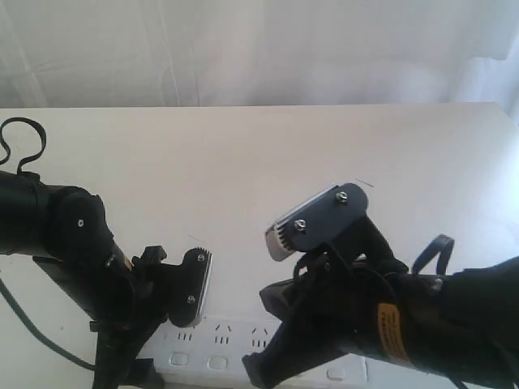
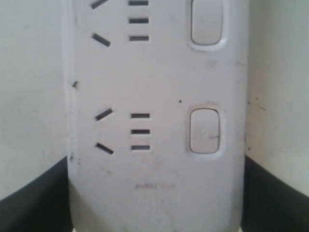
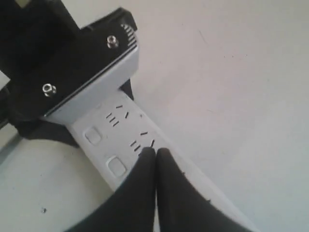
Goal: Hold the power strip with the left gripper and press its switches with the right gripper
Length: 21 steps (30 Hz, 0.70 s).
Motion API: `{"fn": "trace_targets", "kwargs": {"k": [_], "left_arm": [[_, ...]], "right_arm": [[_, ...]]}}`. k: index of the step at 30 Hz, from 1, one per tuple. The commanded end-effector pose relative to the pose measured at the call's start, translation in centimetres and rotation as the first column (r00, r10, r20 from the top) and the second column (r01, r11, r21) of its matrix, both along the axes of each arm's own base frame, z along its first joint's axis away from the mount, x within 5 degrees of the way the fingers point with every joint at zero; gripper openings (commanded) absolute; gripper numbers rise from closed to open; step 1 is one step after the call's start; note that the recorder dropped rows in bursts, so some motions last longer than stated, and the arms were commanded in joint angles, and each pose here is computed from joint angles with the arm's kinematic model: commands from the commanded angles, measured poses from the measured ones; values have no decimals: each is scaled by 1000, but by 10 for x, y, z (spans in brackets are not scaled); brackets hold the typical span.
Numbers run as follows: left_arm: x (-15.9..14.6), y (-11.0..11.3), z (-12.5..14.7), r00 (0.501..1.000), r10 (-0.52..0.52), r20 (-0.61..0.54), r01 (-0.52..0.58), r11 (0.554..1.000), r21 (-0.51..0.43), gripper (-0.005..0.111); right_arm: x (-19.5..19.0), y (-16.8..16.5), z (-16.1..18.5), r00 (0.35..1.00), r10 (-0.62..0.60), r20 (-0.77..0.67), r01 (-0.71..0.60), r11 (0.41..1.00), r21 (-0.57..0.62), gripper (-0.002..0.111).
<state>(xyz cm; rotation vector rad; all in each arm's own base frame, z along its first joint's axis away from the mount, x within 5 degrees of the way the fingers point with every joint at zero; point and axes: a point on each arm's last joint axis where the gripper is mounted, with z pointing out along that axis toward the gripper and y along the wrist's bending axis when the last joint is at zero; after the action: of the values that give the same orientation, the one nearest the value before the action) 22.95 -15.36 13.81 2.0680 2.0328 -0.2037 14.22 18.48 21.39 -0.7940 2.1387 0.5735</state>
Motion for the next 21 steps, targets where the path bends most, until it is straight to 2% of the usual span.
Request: {"fn": "trace_targets", "kwargs": {"k": [1,5,12,21], "left_arm": [[-14,8,-16,990,-90,-106,99,991,86,0],[-11,7,-16,996,-35,-87,42,996,79,0],[-10,7,-16,997,-31,-76,37,996,77,0],[-10,7,-16,997,-30,-72,35,997,75,0]], "right_arm": [[-2,-14,-17,998,-56,2,56,996,-71,0],[0,-12,-35,997,-57,-42,51,989,-138,0],[1,-7,-57,994,-35,-106,12,977,-215,0],[6,8,-72,985,-9,-172,-33,970,-240,0]]}}
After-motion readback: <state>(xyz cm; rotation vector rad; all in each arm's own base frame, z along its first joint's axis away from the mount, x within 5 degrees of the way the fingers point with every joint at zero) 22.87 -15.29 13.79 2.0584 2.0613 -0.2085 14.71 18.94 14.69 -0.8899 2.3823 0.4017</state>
